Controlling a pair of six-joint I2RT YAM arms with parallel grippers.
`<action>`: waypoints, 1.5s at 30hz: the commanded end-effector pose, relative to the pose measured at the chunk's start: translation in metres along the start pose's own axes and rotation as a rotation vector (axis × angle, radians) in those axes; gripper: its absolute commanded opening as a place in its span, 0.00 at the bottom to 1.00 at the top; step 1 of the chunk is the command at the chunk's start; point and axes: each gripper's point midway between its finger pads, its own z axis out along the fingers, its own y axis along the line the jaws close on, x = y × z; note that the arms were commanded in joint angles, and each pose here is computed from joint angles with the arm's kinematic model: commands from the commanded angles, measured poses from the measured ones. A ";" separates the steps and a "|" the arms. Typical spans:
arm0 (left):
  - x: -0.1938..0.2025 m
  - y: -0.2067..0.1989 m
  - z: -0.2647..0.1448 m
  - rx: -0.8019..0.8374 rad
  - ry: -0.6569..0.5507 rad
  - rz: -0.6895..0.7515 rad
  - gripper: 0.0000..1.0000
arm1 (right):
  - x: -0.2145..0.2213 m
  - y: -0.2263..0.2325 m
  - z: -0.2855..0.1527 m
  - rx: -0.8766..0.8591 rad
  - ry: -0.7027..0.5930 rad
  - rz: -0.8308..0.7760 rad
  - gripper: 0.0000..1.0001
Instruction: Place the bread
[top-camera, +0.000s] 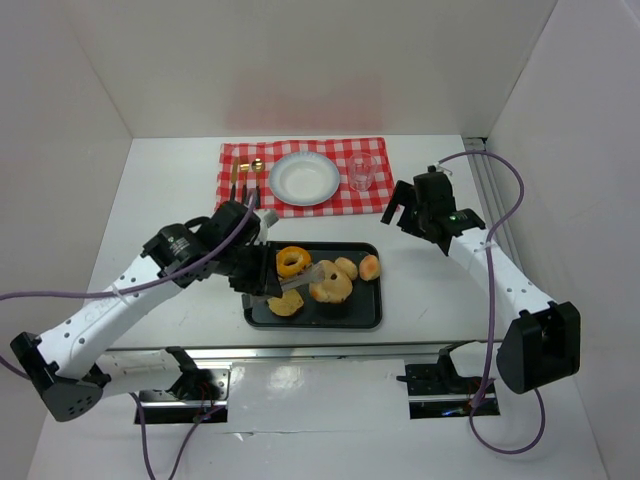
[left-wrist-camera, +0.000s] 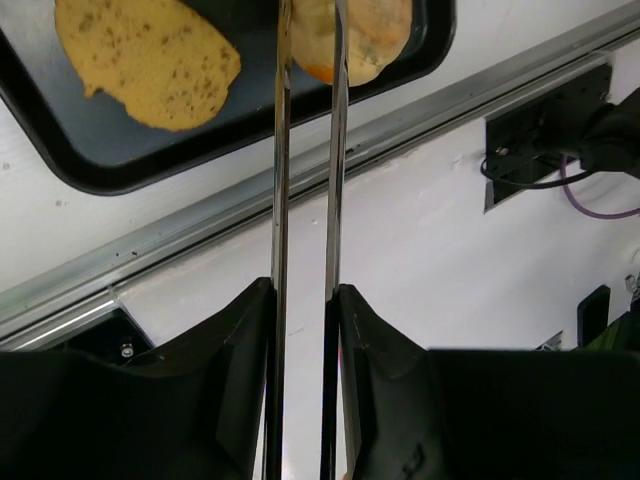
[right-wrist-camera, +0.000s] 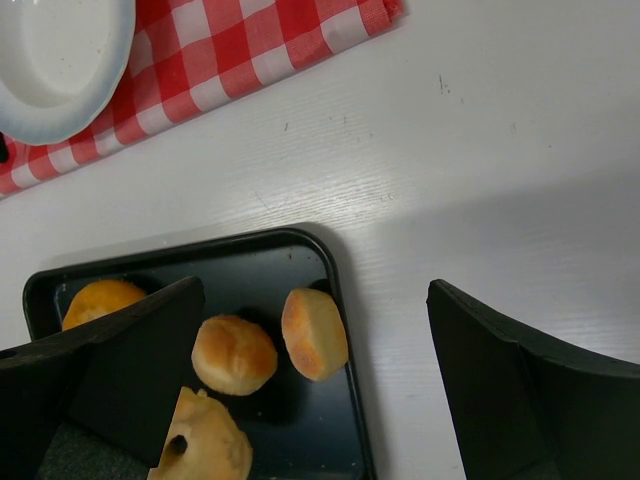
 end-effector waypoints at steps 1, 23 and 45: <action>-0.021 -0.016 -0.020 0.020 -0.063 0.051 0.02 | -0.013 0.011 0.001 -0.030 -0.047 0.009 1.00; -0.172 0.036 -0.023 -0.120 -0.327 -0.002 0.00 | -0.011 0.003 -0.002 0.006 -0.052 0.009 1.00; -0.301 0.094 0.079 -0.015 -0.478 -0.141 0.30 | -0.014 0.001 -0.005 0.025 -0.053 0.017 1.00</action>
